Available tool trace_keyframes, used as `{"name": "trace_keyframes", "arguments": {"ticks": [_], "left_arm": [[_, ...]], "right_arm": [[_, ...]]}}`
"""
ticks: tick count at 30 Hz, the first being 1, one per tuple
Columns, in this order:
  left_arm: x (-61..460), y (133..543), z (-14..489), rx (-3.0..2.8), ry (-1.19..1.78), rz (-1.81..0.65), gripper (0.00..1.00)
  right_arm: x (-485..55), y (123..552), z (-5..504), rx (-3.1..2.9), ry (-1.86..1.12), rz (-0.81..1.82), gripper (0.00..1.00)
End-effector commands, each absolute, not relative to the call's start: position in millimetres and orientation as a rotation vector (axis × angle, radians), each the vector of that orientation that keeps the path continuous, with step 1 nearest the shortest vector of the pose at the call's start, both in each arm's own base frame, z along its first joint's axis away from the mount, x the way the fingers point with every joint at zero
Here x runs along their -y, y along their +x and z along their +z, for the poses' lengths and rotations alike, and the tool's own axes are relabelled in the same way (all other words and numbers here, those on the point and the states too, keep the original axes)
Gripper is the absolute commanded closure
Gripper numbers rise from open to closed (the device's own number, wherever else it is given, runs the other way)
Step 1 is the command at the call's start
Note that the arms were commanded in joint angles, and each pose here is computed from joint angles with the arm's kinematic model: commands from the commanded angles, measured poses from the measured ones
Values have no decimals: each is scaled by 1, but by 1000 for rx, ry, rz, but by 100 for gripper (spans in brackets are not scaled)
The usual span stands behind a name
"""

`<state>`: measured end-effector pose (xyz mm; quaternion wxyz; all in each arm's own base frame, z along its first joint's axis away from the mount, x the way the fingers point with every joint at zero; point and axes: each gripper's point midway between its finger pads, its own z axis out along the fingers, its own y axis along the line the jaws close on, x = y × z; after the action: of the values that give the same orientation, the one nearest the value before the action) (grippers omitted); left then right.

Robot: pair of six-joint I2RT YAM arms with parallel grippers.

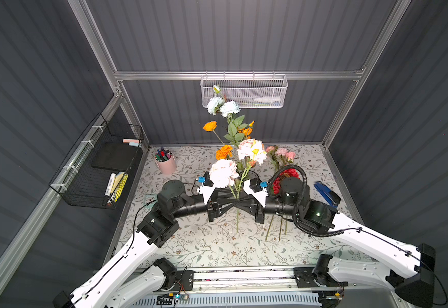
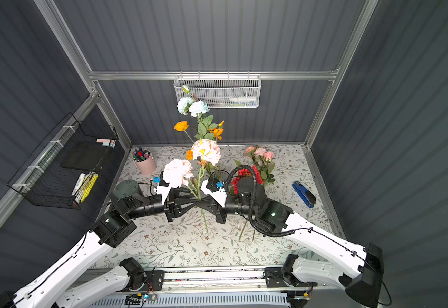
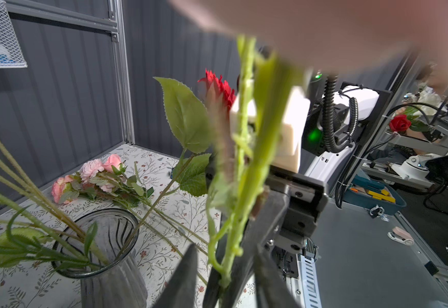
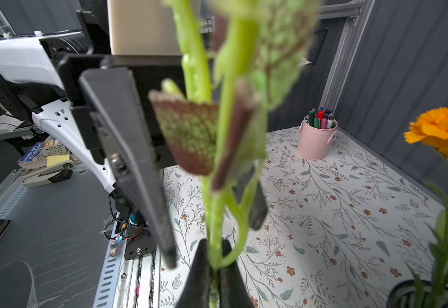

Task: Pick out pink flowers from the vase
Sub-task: Place the flower at the center of the board.

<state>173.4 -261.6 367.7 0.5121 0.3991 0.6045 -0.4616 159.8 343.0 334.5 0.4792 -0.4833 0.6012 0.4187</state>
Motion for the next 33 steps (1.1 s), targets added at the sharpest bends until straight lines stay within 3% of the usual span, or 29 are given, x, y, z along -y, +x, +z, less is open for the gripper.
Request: {"name": "trace_keyframes", "arguments": {"ticks": [1,2,20,33], "left_arm": [[254,172,371,-1453,958,-1046,16],[253,171,370,-1449,961,-1040,1],[246,190,372,-1429,900,-903,1],[243,196,371,-1435,877,-870,1]], "right_arm": [[-344,159,356,-1398,-1182,999,100],[-344,160,358,-1399,-1180,996,100],[-290,160,428,-1517,-1018,859,100],[-175,154,431,-1720,-707,595,100]]}}
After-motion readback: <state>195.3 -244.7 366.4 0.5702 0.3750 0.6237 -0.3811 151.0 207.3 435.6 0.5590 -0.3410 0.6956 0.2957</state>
